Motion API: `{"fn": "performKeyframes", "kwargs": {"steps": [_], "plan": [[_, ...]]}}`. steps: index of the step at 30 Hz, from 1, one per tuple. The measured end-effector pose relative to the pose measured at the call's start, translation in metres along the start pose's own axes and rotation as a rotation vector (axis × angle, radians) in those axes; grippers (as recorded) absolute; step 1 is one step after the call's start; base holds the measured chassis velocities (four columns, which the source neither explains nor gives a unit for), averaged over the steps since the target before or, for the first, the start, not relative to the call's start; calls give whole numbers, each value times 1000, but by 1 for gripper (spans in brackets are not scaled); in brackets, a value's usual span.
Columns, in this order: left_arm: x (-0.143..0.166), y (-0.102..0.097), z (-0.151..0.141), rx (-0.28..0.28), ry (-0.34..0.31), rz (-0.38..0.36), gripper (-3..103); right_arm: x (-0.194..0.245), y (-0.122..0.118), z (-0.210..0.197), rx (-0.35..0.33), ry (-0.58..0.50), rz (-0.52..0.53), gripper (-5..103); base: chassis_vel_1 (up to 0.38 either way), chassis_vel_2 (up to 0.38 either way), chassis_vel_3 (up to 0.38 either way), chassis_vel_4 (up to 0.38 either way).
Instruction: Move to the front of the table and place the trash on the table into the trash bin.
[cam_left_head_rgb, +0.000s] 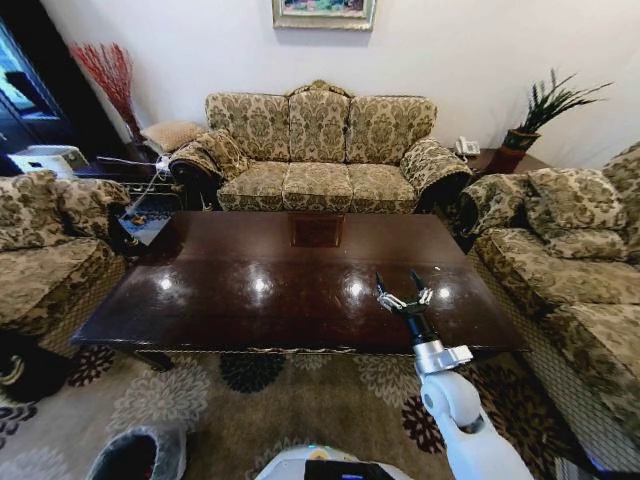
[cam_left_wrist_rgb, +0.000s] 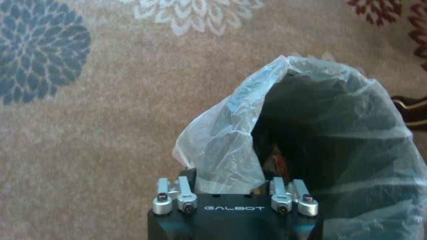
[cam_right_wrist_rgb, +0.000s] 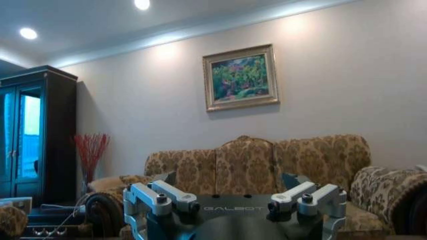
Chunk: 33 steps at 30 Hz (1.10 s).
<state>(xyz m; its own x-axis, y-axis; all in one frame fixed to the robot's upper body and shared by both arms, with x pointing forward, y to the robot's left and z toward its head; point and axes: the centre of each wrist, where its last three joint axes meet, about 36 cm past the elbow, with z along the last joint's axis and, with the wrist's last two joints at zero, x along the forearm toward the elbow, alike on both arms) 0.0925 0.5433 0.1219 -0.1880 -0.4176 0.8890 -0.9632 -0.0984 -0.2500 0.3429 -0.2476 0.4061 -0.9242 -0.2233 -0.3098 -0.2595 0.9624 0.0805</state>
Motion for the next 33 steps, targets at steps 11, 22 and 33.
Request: {"fn": "performKeyframes", "kwargs": {"steps": [11,22,33], "plan": [[19,33,-8,-49,-31,37,97,5,-3,4,-40,-10,24,100,0,0,0,0],[32,59,-2,-22,-35,76,100,10,-4,7,-63,-20,31,100,0,0,0,0],[49,71,36,111,-226,290,100,22,-15,-9,-38,-26,80,100,0,0,0,0]]}}
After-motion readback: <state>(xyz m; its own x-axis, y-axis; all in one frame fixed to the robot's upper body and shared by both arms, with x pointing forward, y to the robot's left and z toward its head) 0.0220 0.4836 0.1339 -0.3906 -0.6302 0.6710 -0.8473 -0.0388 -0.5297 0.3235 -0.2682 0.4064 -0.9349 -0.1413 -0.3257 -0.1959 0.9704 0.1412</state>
